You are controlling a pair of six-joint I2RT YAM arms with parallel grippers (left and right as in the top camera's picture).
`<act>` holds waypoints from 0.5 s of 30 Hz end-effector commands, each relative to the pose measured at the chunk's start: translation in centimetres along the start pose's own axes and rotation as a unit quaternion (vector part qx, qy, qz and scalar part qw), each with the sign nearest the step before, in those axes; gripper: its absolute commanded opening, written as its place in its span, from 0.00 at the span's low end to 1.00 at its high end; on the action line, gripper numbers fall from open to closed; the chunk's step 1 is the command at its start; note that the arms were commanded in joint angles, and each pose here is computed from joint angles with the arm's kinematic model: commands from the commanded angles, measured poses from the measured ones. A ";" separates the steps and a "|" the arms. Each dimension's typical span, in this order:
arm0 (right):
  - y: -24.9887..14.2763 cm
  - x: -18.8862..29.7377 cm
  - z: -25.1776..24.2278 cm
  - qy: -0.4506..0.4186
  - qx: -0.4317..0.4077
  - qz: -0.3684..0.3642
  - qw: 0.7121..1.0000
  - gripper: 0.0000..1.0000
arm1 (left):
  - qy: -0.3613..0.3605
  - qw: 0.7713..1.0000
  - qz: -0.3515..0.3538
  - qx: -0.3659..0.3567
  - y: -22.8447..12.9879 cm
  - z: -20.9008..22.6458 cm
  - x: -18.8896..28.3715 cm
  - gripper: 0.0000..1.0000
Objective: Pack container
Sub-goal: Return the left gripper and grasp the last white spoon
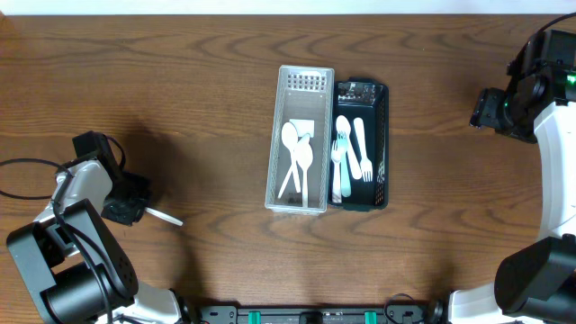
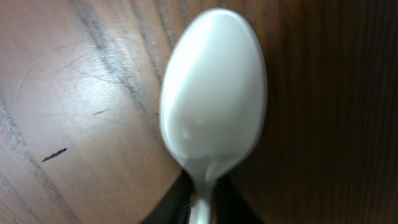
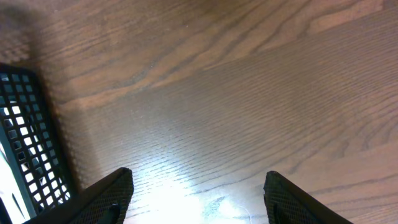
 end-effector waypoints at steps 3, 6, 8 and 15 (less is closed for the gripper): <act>-0.1 -0.3 -0.6 -0.013 0.004 0.004 1.000 0.71 | 0.043 0.998 0.049 0.002 -1.8 1.9 -2.6 0.06; 0.0 -0.3 -0.6 -0.013 0.003 0.003 1.000 0.70 | 0.043 0.998 0.049 0.000 -1.9 1.9 -2.6 0.06; 0.0 -0.3 -0.6 -0.013 0.003 0.003 1.000 0.71 | 0.042 0.998 0.049 0.000 -1.8 1.8 -2.6 0.06; 0.1 -0.3 -0.6 -0.012 0.003 0.000 1.000 0.71 | 0.013 0.998 0.024 -0.060 -1.1 -0.1 1.4 0.06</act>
Point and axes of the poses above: each gripper's point midway between its finger pads, its own x axis back along the fingers, its own z axis along the line the jaws close on, y = z × x, the point moved 4 cm from there along x, back along the fingers, and after that the axes turned 3 degrees about x, right-handed, at the moved point
